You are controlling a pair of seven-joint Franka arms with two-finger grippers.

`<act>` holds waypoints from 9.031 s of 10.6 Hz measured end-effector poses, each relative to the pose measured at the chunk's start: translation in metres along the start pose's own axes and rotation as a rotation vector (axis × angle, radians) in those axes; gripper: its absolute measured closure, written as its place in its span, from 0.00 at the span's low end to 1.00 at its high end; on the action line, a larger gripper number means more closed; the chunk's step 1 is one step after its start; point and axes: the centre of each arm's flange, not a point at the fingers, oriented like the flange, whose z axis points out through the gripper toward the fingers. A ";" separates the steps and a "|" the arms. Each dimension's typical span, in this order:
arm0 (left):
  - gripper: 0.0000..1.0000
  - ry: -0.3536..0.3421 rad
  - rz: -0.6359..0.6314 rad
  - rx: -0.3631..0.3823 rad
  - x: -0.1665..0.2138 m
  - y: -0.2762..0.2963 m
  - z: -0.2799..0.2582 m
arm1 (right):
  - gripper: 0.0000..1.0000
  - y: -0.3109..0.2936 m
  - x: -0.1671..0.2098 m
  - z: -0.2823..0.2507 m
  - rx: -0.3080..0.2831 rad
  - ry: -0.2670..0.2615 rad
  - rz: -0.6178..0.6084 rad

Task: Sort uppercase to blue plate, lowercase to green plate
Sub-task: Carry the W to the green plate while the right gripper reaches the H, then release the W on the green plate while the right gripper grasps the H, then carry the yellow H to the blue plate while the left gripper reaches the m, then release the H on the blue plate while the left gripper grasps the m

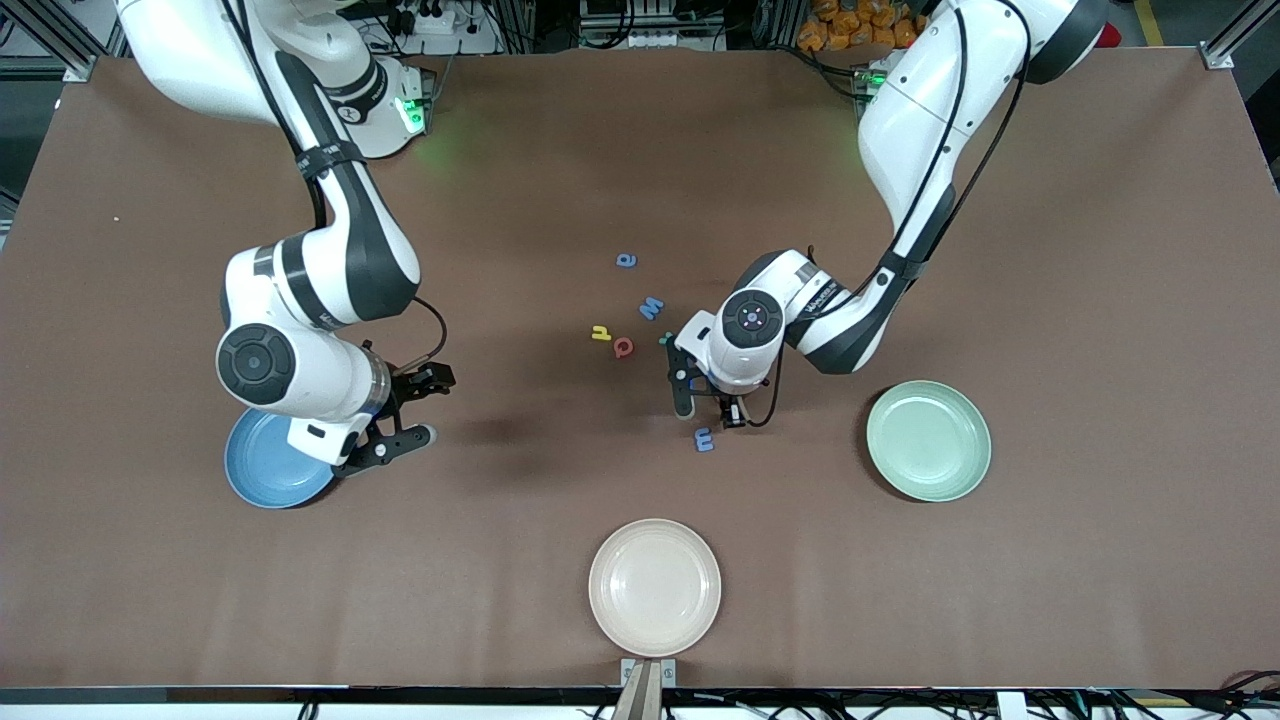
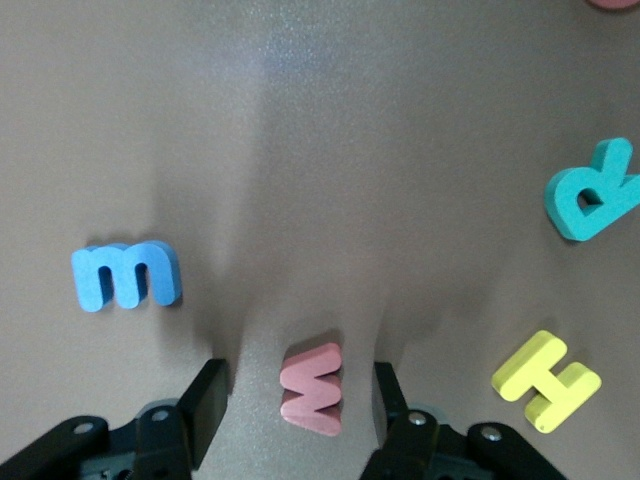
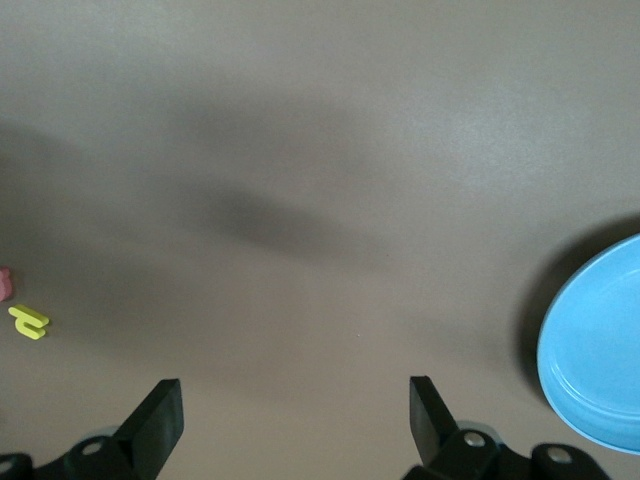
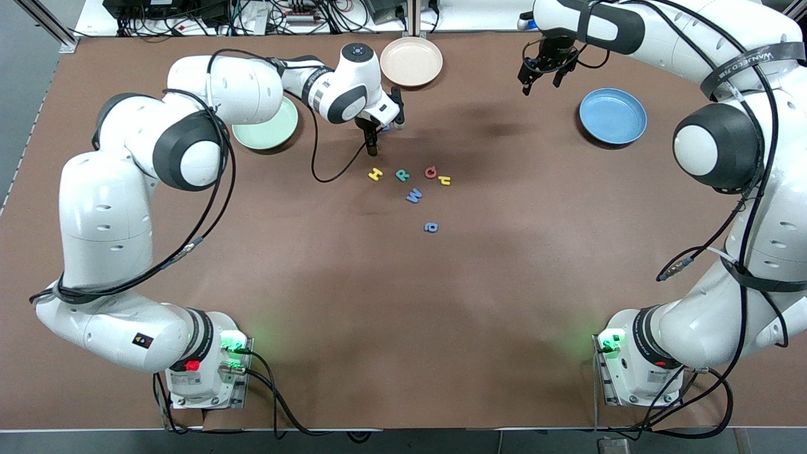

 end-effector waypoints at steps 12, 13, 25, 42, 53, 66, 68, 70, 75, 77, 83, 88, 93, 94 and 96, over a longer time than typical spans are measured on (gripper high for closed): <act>0.73 -0.021 -0.300 0.018 -0.158 -0.119 -0.086 | 0.00 -0.112 0.008 0.037 -0.019 -0.015 0.081; 0.73 -0.025 -0.363 0.005 -0.193 -0.132 -0.103 | 0.00 -0.131 0.009 0.044 -0.022 -0.002 0.113; 0.73 -0.142 -0.775 -0.039 -0.350 -0.158 -0.070 | 0.00 -0.417 -0.012 0.116 0.014 0.267 -0.392; 0.00 -0.006 -0.915 -0.034 -0.310 -0.173 -0.101 | 0.00 -0.451 -0.004 0.218 -0.079 0.291 -0.496; 0.00 0.030 -0.932 0.017 -0.319 -0.186 -0.134 | 0.52 -0.453 -0.001 0.214 -0.087 0.314 -0.544; 0.00 0.084 -1.287 -0.044 -0.198 -0.150 -0.144 | 0.67 -0.338 0.008 0.049 -0.149 0.083 -0.192; 0.00 0.098 -1.416 -0.052 -0.126 -0.124 -0.150 | 0.67 -0.249 0.009 0.024 -0.138 0.035 -0.069; 0.00 0.117 -1.500 -0.060 -0.064 -0.100 -0.153 | 0.67 -0.150 0.000 0.013 -0.147 -0.006 0.050; 0.00 0.094 -1.560 0.052 0.006 -0.073 -0.125 | 0.67 0.082 -0.028 0.021 -0.097 -0.087 0.186; 0.00 0.102 -1.561 0.096 0.034 -0.060 -0.104 | 0.67 0.177 -0.050 0.040 -0.057 -0.111 0.144; 0.00 0.130 -1.617 0.094 0.040 -0.068 -0.060 | 0.66 0.210 -0.047 0.062 -0.058 -0.081 0.098; 0.07 0.095 -1.714 0.028 0.037 -0.066 -0.034 | 0.04 0.248 -0.055 0.066 -0.070 -0.043 0.145; 0.14 0.072 -1.717 0.029 0.035 -0.064 -0.018 | 0.00 0.228 -0.045 0.077 -0.036 -0.044 0.172; 0.17 0.067 -1.716 0.030 0.035 -0.064 -0.015 | 0.00 0.219 -0.041 0.081 -0.017 -0.048 0.191; 0.18 0.061 -1.716 0.030 0.034 -0.063 -0.011 | 0.00 0.200 -0.036 0.088 -0.010 -0.074 0.213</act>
